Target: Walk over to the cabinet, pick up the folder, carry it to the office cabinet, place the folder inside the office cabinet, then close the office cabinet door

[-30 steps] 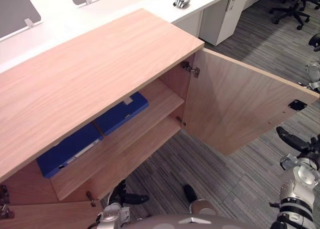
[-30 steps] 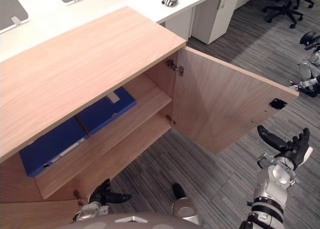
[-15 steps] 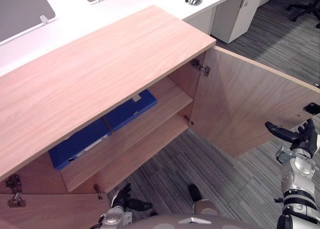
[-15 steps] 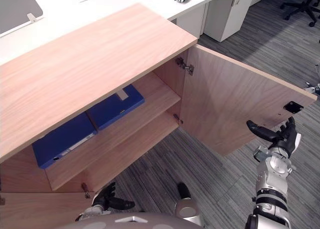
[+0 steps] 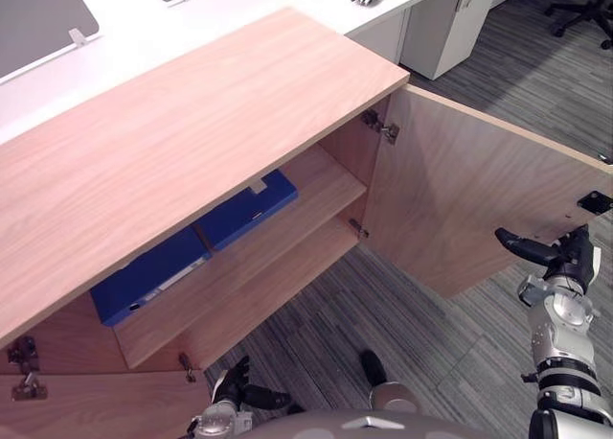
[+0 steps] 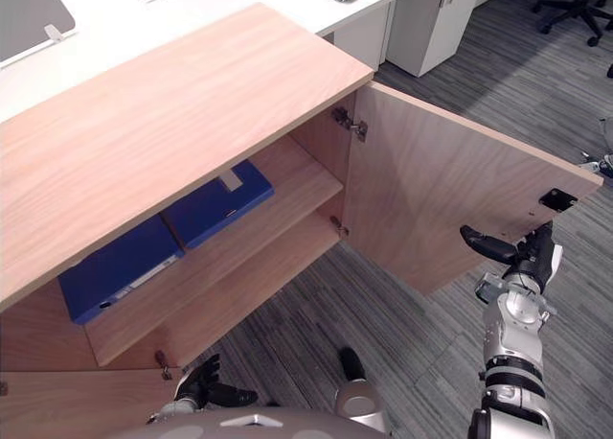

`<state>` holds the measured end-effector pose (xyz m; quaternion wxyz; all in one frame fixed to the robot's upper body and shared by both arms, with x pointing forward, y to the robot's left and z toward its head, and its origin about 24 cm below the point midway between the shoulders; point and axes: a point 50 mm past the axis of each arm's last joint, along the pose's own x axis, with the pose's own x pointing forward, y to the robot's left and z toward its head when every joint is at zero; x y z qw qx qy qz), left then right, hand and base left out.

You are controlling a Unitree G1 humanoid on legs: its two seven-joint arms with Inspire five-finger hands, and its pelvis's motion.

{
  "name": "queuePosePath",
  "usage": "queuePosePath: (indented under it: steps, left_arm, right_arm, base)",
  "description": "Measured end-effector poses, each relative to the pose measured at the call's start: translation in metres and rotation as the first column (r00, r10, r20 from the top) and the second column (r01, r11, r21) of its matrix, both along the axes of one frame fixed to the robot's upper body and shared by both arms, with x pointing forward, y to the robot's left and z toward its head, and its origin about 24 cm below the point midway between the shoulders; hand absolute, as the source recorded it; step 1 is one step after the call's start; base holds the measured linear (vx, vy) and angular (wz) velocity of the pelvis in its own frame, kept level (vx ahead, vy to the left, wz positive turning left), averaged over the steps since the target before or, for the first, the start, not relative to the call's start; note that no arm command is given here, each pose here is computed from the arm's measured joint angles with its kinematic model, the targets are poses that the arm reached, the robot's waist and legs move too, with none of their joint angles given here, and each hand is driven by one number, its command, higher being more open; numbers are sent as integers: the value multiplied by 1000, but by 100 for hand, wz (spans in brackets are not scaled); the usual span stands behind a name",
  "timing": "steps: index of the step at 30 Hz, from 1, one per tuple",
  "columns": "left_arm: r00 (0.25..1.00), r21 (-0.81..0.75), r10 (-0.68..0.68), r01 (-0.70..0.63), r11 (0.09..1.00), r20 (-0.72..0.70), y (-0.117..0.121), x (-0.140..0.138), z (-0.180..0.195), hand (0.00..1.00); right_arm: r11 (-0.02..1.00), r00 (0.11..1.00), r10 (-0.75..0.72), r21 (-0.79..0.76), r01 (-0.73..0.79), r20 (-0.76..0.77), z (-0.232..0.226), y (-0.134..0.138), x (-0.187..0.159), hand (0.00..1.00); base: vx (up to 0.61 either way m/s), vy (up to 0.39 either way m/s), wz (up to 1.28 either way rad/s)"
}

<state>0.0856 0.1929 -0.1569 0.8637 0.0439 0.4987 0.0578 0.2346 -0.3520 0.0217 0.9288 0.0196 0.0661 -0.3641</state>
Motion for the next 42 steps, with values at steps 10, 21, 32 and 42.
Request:
queuePosePath:
  steps: [10, 21, 32, 42]
  left_arm:
    - [1000, 4, -2, 2, 1000, -3, 0, 0, 0, 100]
    - [1000, 17, -27, 27, 999, 13, -7, 11, 1, 100]
    - [997, 47, -73, 72, 996, 16, -10, 16, 2, 100]
    - [989, 93, -148, 149, 984, -19, 6, 20, 3, 100]
  right_arm:
    - [997, 994, 52, 53, -57, 94, -9, 54, -30, 100]
    - [983, 990, 87, 155, -103, 108, -19, 111, -72, 100]
    - [939, 970, 236, 241, -243, 59, -22, 157, -115, 100]
    - [895, 939, 344, 306, -324, -10, -30, 173, -138, 100]
  base:
    - [-35, -29, -3]
    - [9, -21, -6]
    - [-1, -8, -1]
    - [5, -11, 10]
